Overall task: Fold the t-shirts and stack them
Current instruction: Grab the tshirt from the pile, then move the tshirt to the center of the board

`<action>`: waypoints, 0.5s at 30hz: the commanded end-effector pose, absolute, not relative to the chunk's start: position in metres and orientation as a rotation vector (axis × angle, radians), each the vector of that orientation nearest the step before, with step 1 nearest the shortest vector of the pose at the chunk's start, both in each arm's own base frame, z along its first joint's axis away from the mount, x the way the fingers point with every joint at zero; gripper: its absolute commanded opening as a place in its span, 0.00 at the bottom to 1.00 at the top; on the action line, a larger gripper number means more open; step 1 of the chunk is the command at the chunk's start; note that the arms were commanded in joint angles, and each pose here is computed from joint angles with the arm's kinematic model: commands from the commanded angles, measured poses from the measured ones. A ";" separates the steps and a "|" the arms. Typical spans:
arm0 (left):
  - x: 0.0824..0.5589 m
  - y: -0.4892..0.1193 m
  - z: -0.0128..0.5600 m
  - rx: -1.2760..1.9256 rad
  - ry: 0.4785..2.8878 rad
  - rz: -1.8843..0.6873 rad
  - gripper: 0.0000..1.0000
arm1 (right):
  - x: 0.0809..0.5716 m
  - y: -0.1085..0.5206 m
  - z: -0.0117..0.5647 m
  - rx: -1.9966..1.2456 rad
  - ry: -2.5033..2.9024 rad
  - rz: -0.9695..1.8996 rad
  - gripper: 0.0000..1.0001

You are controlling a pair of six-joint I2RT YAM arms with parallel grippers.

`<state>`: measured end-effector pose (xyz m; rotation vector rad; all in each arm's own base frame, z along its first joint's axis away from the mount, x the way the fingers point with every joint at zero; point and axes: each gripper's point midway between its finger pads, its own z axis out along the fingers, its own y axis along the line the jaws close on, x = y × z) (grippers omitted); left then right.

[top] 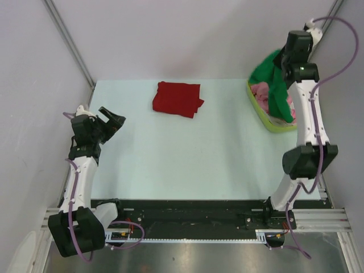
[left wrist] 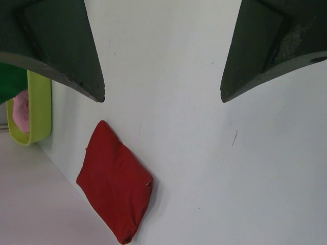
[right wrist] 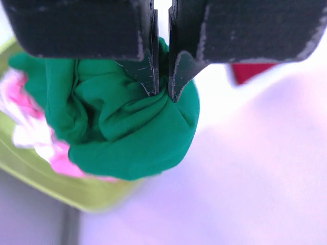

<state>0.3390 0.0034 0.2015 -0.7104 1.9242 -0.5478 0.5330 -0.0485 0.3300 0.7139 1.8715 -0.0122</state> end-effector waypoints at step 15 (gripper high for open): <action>0.342 0.002 0.209 -0.673 1.869 -0.589 1.00 | 0.321 0.117 0.409 0.322 1.777 0.447 0.46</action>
